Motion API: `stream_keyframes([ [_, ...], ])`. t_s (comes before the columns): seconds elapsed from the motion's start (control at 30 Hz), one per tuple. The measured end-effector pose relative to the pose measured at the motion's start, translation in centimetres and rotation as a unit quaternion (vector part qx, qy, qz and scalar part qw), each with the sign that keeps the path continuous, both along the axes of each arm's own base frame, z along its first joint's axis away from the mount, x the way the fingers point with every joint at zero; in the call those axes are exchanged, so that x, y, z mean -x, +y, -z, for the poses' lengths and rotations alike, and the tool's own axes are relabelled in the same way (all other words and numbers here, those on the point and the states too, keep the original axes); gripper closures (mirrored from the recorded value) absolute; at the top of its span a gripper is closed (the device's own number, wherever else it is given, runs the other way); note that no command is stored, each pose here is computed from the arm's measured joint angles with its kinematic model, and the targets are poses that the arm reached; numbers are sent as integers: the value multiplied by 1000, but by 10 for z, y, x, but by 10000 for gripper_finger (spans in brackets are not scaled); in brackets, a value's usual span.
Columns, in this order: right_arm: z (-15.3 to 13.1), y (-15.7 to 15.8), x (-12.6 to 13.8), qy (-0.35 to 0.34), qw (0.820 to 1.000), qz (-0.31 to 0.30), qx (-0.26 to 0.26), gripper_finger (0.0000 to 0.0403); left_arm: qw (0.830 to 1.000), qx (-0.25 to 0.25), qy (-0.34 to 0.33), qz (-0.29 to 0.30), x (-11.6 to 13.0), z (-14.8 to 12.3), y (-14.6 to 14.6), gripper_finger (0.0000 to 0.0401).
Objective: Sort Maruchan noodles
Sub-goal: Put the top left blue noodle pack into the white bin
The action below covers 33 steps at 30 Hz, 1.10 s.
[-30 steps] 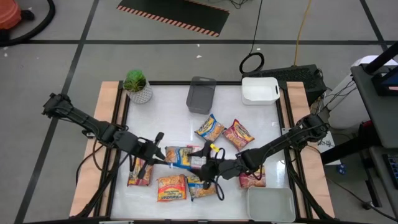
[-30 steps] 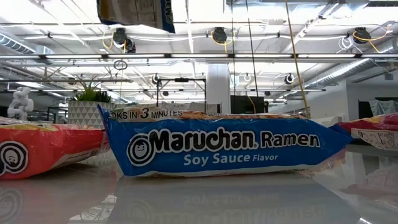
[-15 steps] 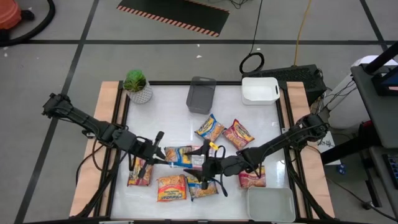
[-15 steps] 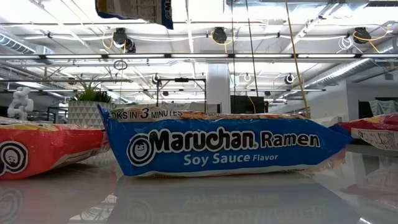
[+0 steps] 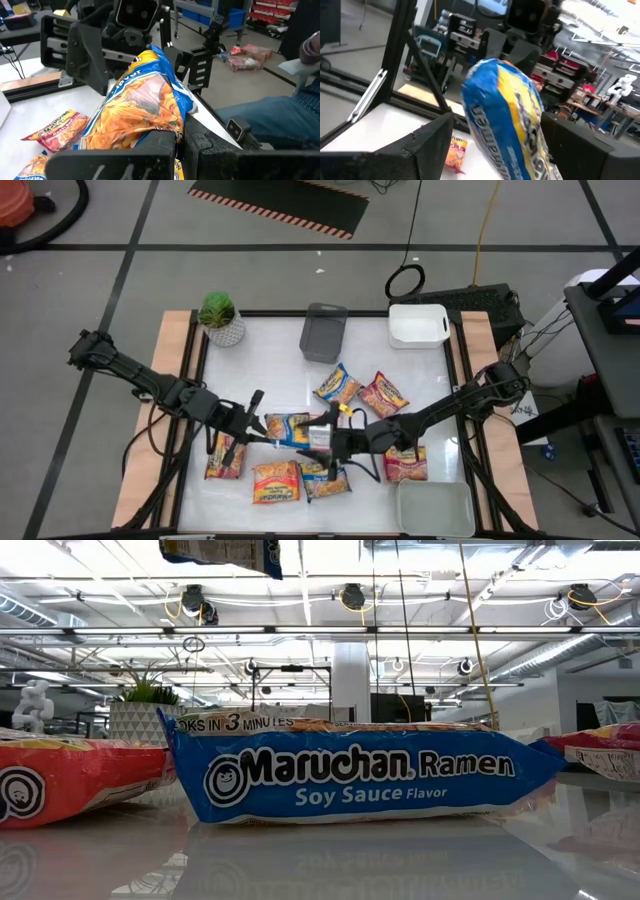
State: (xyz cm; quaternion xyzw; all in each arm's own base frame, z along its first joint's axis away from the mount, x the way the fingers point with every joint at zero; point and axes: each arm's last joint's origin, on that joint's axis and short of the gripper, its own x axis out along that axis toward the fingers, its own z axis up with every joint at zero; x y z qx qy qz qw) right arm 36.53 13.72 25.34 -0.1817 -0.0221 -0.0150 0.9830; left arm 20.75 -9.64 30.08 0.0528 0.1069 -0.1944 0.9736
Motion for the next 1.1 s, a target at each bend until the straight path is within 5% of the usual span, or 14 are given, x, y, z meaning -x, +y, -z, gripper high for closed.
stream_keyframes([
  [0.83,3,-15,-4,-9,1000,-26,10,107,999,29,-29,-1,-1,-7,-1,395],
  [1.1,4,-19,-5,-7,1000,-22,-11,154,999,31,-32,-1,-1,-8,-1,395],
])
